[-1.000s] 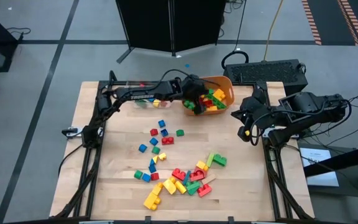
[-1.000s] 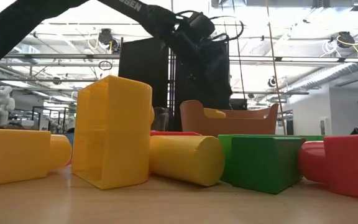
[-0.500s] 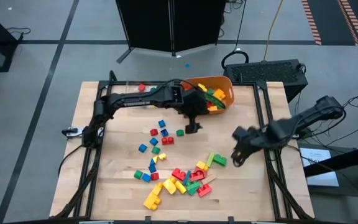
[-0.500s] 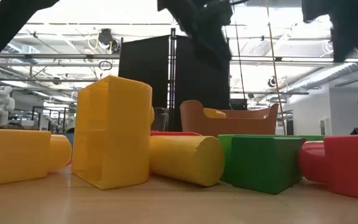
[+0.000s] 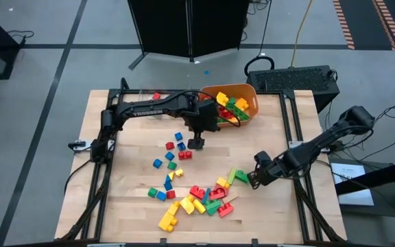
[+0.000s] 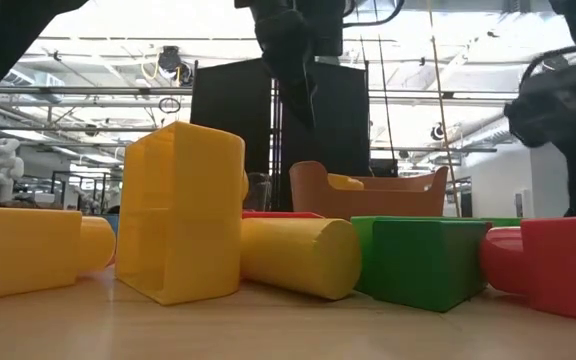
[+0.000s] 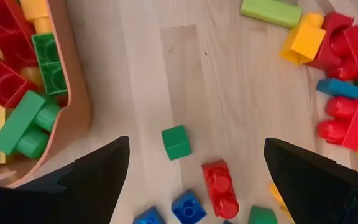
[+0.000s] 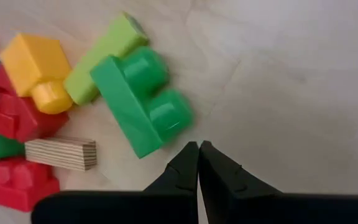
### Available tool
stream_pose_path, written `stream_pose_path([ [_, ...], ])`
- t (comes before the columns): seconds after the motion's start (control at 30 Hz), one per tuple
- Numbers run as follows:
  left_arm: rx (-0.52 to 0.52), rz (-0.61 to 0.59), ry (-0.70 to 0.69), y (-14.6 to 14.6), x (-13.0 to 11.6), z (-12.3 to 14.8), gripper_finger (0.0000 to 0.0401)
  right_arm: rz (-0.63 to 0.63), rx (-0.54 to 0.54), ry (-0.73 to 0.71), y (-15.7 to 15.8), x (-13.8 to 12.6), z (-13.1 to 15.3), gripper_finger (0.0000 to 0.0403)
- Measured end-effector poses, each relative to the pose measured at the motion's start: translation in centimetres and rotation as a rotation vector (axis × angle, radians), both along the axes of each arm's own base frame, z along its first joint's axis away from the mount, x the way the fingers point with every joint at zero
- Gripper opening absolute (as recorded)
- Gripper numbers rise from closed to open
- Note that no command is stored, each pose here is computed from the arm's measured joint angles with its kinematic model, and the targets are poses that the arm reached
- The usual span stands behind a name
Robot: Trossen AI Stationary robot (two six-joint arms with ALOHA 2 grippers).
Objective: Sort blocks by size
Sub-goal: Put the big green game piece into the orange bin
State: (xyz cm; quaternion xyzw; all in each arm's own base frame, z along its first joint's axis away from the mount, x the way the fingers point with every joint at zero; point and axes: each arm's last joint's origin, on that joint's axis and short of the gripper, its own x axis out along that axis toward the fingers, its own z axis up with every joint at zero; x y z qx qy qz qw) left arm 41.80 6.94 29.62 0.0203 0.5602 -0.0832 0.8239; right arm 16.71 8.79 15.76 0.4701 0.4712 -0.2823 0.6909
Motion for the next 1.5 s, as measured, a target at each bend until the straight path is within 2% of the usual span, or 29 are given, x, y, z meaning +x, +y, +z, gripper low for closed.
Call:
stream_pose_path([
  [0.3,-0.035,0.012,-0.004,1.2,-0.3,0.0,0.037,0.016,0.027,0.095,0.4,2.1,-3.1,0.0001],
  [0.5,-0.071,0.044,-0.007,2.6,-0.6,0.0,0.037,0.087,0.017,0.105,-1.4,4.6,-3.1,0.0002],
  [0.63,-0.084,0.076,-0.004,3.3,-0.8,0.0,0.037,0.1,-0.132,-0.005,-3.3,7.0,-2.2,0.0001],
  [0.87,-0.091,0.096,0.007,4.0,-1.1,0.0,0.037,0.173,-0.251,-0.209,-6.4,10.5,-0.8,0.0001],
  [0.93,-0.092,0.098,0.014,4.3,-1.2,-0.1,0.037,0.193,-0.296,-0.228,-7.1,11.1,-0.1,0.0001],
  [1.03,-0.133,0.083,0.006,4.5,-1.4,0.0,0.037,0.225,-0.381,-0.25,-7.5,11.7,2.2,0.0001],
  [1.1,-0.174,0.098,-0.001,4.7,-1.4,0.0,0.037,0.217,-0.449,-0.237,-7.7,11.5,4.7,0.0001],
  [1.27,-0.216,0.106,-0.014,4.0,-1.0,-0.5,0.037,0.157,-0.613,-0.141,-6.8,8.7,12.4,0.0001],
  [1.4,-0.285,-0.053,-0.079,1.7,0.1,-1.6,0.037,0.113,-0.696,-0.161,-5.6,4.7,18.3,0.0001],
  [1.5,-0.238,-0.192,-0.178,-0.2,1.3,-2.5,0.037,0.093,-0.718,-0.237,-5.0,2.0,21.3,0.0001],
])
